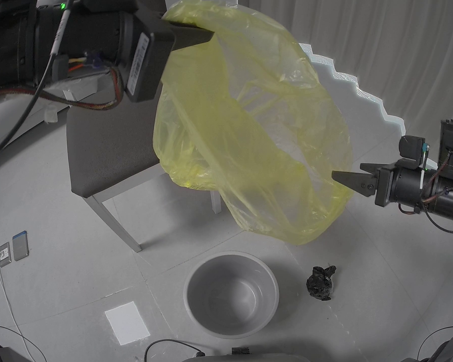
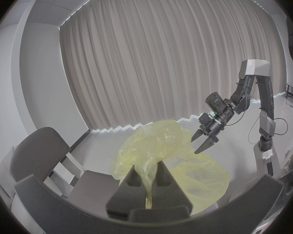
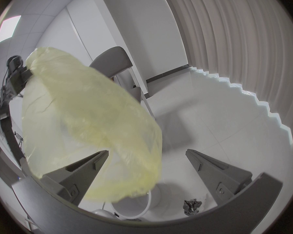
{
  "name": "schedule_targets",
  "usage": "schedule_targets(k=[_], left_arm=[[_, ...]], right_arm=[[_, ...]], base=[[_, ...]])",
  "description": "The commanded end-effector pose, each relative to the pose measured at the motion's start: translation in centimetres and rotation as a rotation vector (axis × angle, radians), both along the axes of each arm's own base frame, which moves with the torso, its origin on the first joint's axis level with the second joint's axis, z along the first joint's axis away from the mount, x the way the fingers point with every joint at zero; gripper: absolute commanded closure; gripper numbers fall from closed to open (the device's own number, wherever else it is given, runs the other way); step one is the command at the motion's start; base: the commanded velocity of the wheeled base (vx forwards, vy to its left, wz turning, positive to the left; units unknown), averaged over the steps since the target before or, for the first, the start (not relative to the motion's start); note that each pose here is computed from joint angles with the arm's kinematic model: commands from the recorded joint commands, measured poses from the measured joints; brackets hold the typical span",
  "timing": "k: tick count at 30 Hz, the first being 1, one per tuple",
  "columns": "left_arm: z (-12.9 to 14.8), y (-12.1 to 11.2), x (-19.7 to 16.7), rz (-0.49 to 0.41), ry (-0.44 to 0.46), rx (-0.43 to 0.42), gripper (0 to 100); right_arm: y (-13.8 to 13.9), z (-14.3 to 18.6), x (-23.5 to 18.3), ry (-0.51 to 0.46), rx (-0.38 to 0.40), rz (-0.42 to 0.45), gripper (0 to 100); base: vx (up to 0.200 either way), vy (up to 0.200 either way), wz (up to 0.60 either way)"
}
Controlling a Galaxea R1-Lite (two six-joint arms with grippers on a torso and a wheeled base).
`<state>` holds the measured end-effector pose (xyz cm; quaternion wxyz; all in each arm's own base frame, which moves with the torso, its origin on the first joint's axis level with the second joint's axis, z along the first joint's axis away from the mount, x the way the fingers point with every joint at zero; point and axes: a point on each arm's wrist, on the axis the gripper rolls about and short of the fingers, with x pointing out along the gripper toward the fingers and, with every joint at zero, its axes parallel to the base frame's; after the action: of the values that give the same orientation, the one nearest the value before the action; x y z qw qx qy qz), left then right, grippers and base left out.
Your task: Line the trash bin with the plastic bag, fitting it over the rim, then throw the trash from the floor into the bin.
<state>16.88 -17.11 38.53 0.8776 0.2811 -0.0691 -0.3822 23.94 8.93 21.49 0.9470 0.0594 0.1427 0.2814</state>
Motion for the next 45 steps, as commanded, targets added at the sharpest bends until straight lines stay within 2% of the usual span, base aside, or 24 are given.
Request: schedule_targets(k=[1, 7, 8, 16, 18, 20, 22, 24, 25, 27, 28, 29, 30, 31, 33, 34, 37, 43, 45], left_arm=[[0.0, -0.1, -0.2, -0.01, 0.0, -0.004, 100], [-0.1, -0.5, 0.3, -0.008, -0.007, -0.015, 100], [-0.1, -0.5, 0.3, -0.008, -0.007, -0.015, 100], [-0.7, -0.8, 0.3, -0.02, 0.014, -0.01, 100], [-0.7, -0.4, 0.5, 0.006, 0.03, -0.03, 100], [-1.2, -0.5, 1.0, 0.043, 0.084, -0.057, 100], [-2.1, -0.9, 1.5, 0.124, 0.129, -0.076, 100], [-2.8, -1.4, 1.6, 0.227, 0.152, -0.136, 100], [-3.2, -1.8, 1.5, 0.264, 0.177, -0.196, 100], [-4.4, -2.1, 1.4, 0.321, 0.254, -0.326, 100], [-4.8, -2.0, 1.3, 0.336, 0.276, -0.352, 100], [-6.5, -1.5, 0.8, 0.379, 0.352, -0.393, 100], [-6.5, -1.5, 0.8, 0.379, 0.352, -0.393, 100], [-8.8, -0.2, -0.1, 0.407, 0.412, -0.384, 100], [-11.0, 0.6, -0.4, 0.44, 0.466, -0.367, 100], [-11.8, 1.0, -0.5, 0.46, 0.492, -0.389, 100], [-13.1, 1.4, -0.8, 0.481, 0.548, -0.426, 100], [-15.9, 2.2, -1.7, 0.514, 0.633, -0.398, 100], [-17.3, 2.5, -2.0, 0.527, 0.692, -0.398, 100]], right_arm=[[1.5, -0.9, 3.1, 0.056, 0.025, 0.004, 0], [2.6, -2.2, 3.6, 0.109, 0.024, 0.026, 0], [2.6, -2.2, 3.6, 0.109, 0.024, 0.028, 100], [2.4, -2.6, 3.7, 0.123, 0.015, 0.013, 100], [2.3, -3.0, 3.6, 0.133, 0.009, 0.01, 100], [2.2, -3.0, 3.3, 0.136, 0.005, 0.007, 100], [2.0, -3.1, 2.8, 0.138, 0.0, -0.006, 100], [2.0, -3.3, 2.6, 0.145, -0.004, -0.024, 100], [2.0, -3.5, 2.6, 0.151, -0.009, -0.031, 100], [2.1, -4.1, 2.5, 0.169, -0.022, -0.044, 100], [2.1, -4.2, 2.4, 0.173, -0.024, -0.047, 100], [2.3, -4.6, 2.2, 0.184, -0.037, -0.057, 100], [2.3, -4.6, 2.2, 0.184, -0.037, -0.057, 100], [2.5, -4.9, 2.0, 0.188, -0.049, -0.068, 100], [2.7, -4.9, 1.8, 0.187, -0.058, -0.076, 100], [2.8, -4.9, 1.6, 0.189, -0.06, -0.074, 100], [2.8, -5.4, 1.3, 0.207, -0.072, -0.073, 100], [2.9, -6.9, 1.0, 0.257, -0.097, -0.063, 100], [2.9, -7.6, 0.3, 0.283, -0.114, -0.054, 100]], base=[[0.0, 0.0, 0.0], [0.0, 0.0, 0.0], [0.0, 0.0, 0.0], [0.0, 0.0, 0.0], [0.0, 0.0, 0.0], [0.0, 0.0, 0.0], [0.0, 0.0, 0.0], [0.0, 0.0, 0.0], [0.0, 0.0, 0.0], [0.0, 0.0, 0.0], [0.0, 0.0, 0.0], [0.0, 0.0, 0.0], [0.0, 0.0, 0.0], [0.0, 0.0, 0.0], [0.0, 0.0, 0.0], [0.0, 0.0, 0.0], [0.0, 0.0, 0.0], [0.0, 0.0, 0.0], [0.0, 0.0, 0.0]])
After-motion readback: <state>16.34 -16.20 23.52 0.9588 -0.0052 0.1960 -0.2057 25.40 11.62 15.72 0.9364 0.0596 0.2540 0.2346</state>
